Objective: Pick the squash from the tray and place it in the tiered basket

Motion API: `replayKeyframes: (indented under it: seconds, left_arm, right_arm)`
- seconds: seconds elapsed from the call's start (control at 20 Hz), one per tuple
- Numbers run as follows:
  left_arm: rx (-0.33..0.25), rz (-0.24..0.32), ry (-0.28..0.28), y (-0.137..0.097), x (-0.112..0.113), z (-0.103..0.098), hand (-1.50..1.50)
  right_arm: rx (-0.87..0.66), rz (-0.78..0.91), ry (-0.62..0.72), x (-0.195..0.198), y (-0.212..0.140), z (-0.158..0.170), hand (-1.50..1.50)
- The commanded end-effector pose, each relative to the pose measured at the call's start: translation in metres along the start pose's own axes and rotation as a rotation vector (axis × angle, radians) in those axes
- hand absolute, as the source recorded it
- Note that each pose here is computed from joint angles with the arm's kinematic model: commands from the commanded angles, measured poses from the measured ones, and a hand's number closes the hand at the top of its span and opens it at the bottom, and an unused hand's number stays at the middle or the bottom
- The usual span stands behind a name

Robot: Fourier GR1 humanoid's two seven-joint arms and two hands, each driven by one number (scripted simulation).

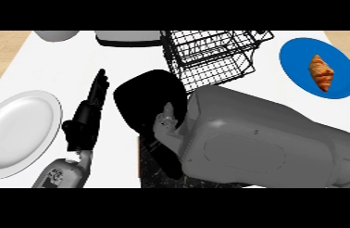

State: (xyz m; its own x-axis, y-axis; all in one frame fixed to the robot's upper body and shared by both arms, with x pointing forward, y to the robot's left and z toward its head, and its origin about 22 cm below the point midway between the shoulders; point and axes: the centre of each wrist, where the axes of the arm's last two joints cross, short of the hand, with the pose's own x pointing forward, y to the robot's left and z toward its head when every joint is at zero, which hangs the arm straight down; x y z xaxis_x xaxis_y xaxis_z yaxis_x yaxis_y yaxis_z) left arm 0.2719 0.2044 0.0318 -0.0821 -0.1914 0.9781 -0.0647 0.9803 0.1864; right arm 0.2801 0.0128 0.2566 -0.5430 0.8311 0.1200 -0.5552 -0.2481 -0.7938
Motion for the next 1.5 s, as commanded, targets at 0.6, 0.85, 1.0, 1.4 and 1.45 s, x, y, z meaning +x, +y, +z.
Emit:
replayKeyframes:
  seconds: [0.6,0.85,1.0,1.4,1.45]
  left_arm:
    - [0.021,0.011,-0.006,0.009,-0.012,-0.007,0.00]
    - [0.005,0.011,-0.008,-0.002,0.001,0.000,0.00]
    - [0.001,-0.001,0.000,0.010,-0.013,0.003,0.00]
    - [-0.004,0.010,0.001,0.001,-0.013,0.014,0.00]
    - [0.003,-0.002,-0.019,-0.014,0.006,-0.002,0.00]
  right_arm:
    - [0.046,0.216,0.236,-0.013,0.019,-0.006,-1.50]
    - [0.060,0.301,0.168,0.000,0.034,-0.004,-1.50]
    - [0.041,0.327,0.156,0.011,0.043,-0.009,-1.50]
    - [-0.026,0.318,0.301,-0.019,0.034,-0.013,-1.50]
    - [-0.016,0.313,0.293,-0.031,0.040,-0.028,-1.50]
